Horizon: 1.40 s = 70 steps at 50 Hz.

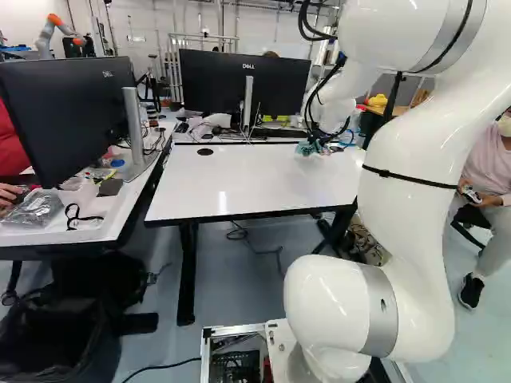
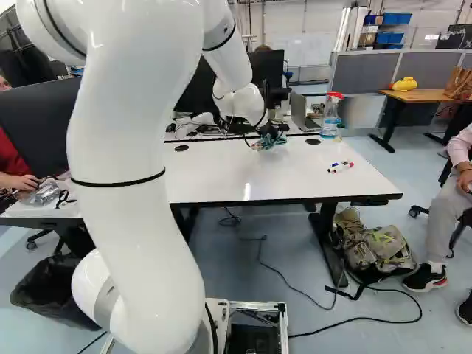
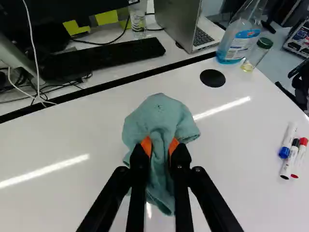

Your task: Clean the table with the green towel

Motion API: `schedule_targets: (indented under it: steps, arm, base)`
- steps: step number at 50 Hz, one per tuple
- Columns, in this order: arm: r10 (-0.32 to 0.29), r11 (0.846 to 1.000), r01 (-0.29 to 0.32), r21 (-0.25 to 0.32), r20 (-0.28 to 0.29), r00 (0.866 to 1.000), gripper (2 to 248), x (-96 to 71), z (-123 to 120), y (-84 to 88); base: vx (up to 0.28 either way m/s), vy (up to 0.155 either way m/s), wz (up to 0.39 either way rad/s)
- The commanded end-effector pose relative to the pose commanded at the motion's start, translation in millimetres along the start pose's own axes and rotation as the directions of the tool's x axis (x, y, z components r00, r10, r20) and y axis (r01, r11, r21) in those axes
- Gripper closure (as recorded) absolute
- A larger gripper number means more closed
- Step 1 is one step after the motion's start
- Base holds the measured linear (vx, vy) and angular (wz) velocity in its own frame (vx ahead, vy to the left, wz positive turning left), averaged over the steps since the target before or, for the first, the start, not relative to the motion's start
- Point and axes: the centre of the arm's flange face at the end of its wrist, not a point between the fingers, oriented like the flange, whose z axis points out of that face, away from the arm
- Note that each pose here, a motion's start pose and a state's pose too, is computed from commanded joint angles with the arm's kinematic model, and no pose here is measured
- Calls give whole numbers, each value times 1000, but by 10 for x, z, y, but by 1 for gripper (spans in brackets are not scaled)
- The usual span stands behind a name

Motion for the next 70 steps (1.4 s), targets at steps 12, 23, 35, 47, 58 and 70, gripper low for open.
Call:
schedule_targets:
  steps: [12, 23, 35, 47, 58, 70]
  arm:
    - [-2, 1000, 3, 3, -12, 1000, 192, 139, 185, -24]
    - [-7, 1000, 7, 8, -24, 1000, 192, 260, 351, -72]
    - [-13, 1000, 14, 16, -38, 999, 192, 386, 528, -138]
    - [-19, 1000, 20, 23, -54, 998, 192, 507, 704, -207]
    - [-24, 999, 25, 28, -49, 999, 192, 502, 838, -265]
    - [-27, 999, 29, 32, -33, 999, 192, 435, 994, -304]
  base:
    - [0, 0, 0]
    - [0, 0, 0]
    - [0, 0, 0]
    - [0, 0, 0]
    - [0, 0, 0]
    - [0, 0, 0]
